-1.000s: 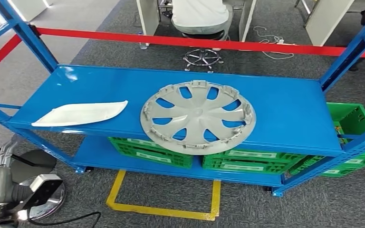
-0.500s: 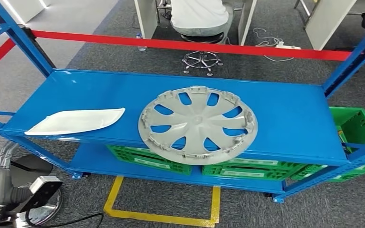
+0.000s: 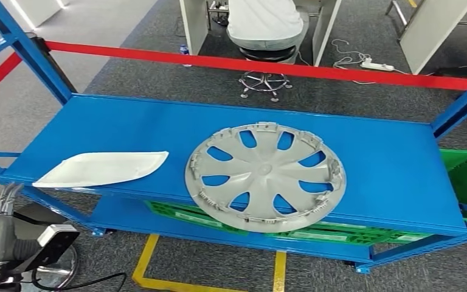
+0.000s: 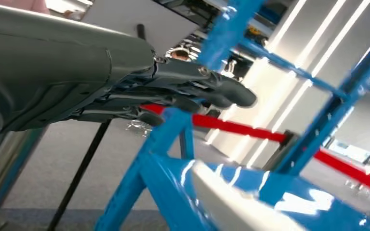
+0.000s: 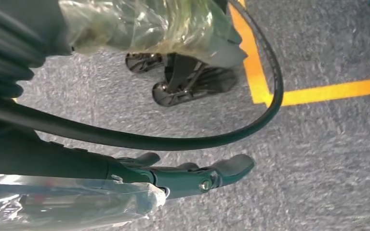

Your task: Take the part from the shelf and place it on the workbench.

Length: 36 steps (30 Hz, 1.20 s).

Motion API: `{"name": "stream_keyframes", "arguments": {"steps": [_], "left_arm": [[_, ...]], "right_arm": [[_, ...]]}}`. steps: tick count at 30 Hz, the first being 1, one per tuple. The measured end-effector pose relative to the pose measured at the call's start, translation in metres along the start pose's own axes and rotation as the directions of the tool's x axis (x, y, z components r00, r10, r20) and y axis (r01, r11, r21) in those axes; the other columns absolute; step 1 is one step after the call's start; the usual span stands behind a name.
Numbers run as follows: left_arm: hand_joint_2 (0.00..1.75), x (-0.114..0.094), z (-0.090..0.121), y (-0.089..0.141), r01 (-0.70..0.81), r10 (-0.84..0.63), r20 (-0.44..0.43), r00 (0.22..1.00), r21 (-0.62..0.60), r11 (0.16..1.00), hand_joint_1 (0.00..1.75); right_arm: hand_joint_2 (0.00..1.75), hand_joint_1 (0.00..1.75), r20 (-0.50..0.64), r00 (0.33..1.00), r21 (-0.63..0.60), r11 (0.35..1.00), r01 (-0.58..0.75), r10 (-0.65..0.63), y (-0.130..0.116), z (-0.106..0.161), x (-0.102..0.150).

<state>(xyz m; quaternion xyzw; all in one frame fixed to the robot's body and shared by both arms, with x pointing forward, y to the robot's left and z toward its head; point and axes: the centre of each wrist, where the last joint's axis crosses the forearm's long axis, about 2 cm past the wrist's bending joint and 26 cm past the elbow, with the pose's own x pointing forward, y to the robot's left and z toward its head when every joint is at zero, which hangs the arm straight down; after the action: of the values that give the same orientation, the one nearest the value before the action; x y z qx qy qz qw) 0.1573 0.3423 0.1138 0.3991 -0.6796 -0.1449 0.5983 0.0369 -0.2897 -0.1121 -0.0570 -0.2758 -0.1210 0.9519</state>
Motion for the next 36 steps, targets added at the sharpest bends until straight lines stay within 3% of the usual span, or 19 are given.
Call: {"name": "stream_keyframes", "arguments": {"steps": [2, 6, 12, 19, 28, 36], "left_arm": [[0.0, 0.001, 0.0, -0.001, 0.006, -0.006, 0.016, 1.0, -0.021, 1.0, 0.0], [1.75, 0.007, -0.004, -0.006, 0.03, -0.026, 0.066, 0.997, -0.066, 0.997, 0.0], [1.75, 0.021, -0.006, -0.018, 0.069, -0.048, 0.154, 0.987, -0.133, 0.989, 0.0], [1.75, 0.029, -0.006, -0.025, 0.077, -0.042, 0.199, 0.979, -0.173, 0.982, 0.0], [1.75, 0.031, -0.021, -0.028, 0.135, -0.095, 0.161, 0.982, -0.26, 0.956, 0.0], [1.75, 0.03, -0.036, -0.03, 0.185, -0.15, 0.147, 0.978, -0.265, 0.946, 0.0]], "right_arm": [[0.0, 0.0, -0.003, 1.0, 0.005, 1.0, 0.011, -0.011, 0.0, 0.0, -0.001], [0.0, 0.0, -0.002, 1.0, 0.012, 1.0, 0.024, -0.024, 0.0, 0.0, 0.001], [0.0, 0.0, -0.001, 1.0, 0.015, 1.0, 0.021, -0.021, 0.0, -0.001, 0.002], [0.0, 0.0, -0.001, 1.0, 0.014, 1.0, 0.021, -0.021, -0.001, -0.001, 0.002], [0.0, 0.0, -0.006, 1.0, 0.02, 1.0, 0.009, -0.009, -0.001, -0.001, 0.002], [0.0, 0.0, -0.006, 1.0, 0.024, 1.0, 0.004, -0.003, -0.001, -0.002, 0.003]]}}
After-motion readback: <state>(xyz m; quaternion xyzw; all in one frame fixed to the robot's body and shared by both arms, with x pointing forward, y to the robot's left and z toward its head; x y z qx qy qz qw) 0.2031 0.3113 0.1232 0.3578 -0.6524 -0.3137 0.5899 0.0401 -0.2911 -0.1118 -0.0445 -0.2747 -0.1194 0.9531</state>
